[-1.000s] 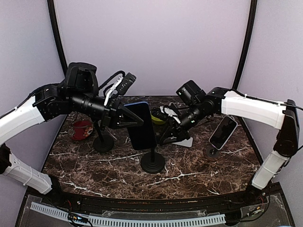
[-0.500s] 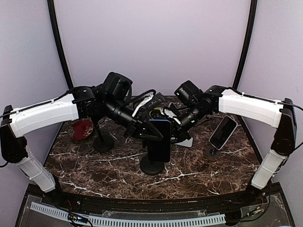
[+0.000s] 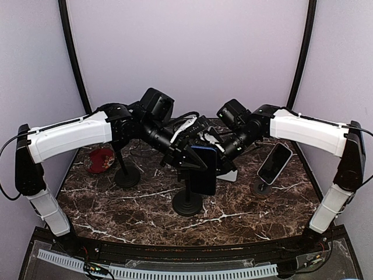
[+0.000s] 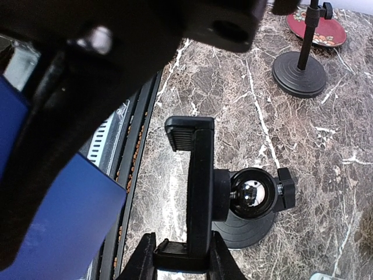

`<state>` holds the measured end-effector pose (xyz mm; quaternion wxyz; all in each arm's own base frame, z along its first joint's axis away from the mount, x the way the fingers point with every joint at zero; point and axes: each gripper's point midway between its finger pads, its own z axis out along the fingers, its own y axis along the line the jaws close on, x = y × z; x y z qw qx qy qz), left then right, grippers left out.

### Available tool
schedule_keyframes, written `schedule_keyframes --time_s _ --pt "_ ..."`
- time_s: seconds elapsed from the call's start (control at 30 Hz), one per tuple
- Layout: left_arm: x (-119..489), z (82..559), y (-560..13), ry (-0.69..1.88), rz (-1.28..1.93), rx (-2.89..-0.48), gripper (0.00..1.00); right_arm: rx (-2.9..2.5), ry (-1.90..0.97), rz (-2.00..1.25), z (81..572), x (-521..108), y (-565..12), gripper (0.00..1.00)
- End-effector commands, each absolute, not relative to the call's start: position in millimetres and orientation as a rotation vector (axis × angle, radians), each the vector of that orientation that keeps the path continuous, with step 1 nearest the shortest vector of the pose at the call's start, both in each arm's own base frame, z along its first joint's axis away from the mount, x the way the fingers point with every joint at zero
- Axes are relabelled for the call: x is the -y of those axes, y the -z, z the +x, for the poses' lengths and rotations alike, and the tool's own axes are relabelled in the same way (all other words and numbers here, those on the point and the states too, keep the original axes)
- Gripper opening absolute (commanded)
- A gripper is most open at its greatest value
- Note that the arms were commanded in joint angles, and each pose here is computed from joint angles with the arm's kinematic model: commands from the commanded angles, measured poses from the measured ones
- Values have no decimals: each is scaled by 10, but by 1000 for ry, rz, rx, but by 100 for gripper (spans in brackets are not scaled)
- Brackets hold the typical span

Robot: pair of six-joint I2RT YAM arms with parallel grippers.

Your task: Place the phone on the phone stand

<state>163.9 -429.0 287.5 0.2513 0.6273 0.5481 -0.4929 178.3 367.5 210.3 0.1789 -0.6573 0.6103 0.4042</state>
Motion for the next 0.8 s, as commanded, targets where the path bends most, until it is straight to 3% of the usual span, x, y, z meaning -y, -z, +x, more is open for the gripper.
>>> schedule_keyframes --time_s 0.0,0.37,0.77 --pt "4330 1895 -2806 1216 1706 -1449 0 -1779 -1288 -1924 1472 -3627 -2040 0" --pt "4149 2120 -2733 1186 1672 -1444 0 -1693 -1377 -2013 1350 -3599 -2056 0" --pt "4059 2033 -2816 1156 1646 -1411 0 -1702 -1343 -2015 1388 -3611 -2025 0"
